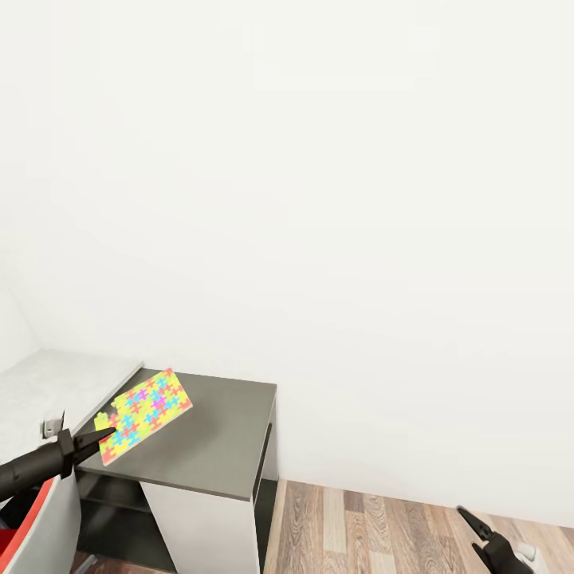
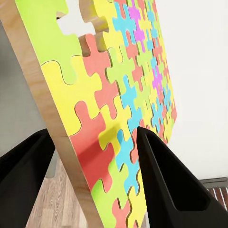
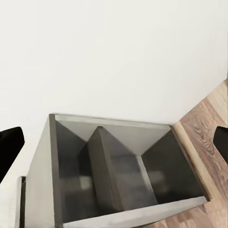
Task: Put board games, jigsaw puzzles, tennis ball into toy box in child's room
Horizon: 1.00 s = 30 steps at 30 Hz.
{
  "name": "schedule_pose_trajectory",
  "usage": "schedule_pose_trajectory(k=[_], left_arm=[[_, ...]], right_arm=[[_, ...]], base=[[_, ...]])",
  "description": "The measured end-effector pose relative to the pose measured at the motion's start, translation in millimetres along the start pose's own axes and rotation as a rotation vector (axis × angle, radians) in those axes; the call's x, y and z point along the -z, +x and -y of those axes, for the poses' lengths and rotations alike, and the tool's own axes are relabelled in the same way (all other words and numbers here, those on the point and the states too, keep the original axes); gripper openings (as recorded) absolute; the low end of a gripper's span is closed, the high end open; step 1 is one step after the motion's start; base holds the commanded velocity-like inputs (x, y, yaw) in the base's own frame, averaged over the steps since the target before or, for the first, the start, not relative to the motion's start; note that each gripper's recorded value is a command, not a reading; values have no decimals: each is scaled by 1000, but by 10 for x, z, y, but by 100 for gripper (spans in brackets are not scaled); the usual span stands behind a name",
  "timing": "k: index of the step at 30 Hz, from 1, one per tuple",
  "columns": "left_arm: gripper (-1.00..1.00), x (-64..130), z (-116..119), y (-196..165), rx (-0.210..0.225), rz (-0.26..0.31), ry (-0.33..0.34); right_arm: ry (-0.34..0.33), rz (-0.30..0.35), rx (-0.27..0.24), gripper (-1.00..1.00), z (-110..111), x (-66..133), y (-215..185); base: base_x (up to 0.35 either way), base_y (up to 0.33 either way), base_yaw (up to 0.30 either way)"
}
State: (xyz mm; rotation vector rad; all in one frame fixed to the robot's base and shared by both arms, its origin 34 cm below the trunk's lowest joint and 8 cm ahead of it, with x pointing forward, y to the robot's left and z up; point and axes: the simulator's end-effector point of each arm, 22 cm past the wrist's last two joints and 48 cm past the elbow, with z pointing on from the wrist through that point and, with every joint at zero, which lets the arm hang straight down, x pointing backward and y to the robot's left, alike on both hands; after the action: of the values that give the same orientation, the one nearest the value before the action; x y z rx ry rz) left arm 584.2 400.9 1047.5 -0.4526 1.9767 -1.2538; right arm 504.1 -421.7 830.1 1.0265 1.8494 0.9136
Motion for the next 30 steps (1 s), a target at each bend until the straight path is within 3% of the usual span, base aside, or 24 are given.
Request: schedule_pose_trajectory(k=[4, 8, 10, 12, 13, 14, 16, 21, 30], left_arm=[[-100, 1, 36, -2, -1, 0, 16], [-100, 18, 129, -10, -5, 0, 56], [-100, 47, 169, -32, -10, 0, 71], [-100, 47, 200, -19, -17, -13, 81], [-100, 39, 205, -7, -19, -19, 82], [-100, 26, 213, 15, -22, -31, 83], [-100, 21, 217, 30, -28, -43, 81], [-100, 25, 220, 38, -34, -55, 78], [-100, 50, 227, 18, -39, -55, 78]], right_arm=[[-83, -1, 7, 100, -190, 10, -6], [-226, -6, 68, 100, -665, -31, -56], [-318, -51, 125, 100, -1074, -89, -15], [-412, -177, 176, 100, -1603, -156, 228], [-423, -210, 190, 100, -1706, -169, 298], [-420, -261, 213, 100, -1837, -199, 406], [-372, -305, 246, 100, -1886, -252, 487], [-275, -320, 295, 100, -1863, -327, 473], [-309, -301, 299, 100, -1977, -292, 396]], base=[[0, 0, 0], [0, 0, 0], [0, 0, 0], [0, 0, 0], [0, 0, 0], [0, 0, 0], [0, 0, 0], [0, 0, 0], [0, 0, 0]])
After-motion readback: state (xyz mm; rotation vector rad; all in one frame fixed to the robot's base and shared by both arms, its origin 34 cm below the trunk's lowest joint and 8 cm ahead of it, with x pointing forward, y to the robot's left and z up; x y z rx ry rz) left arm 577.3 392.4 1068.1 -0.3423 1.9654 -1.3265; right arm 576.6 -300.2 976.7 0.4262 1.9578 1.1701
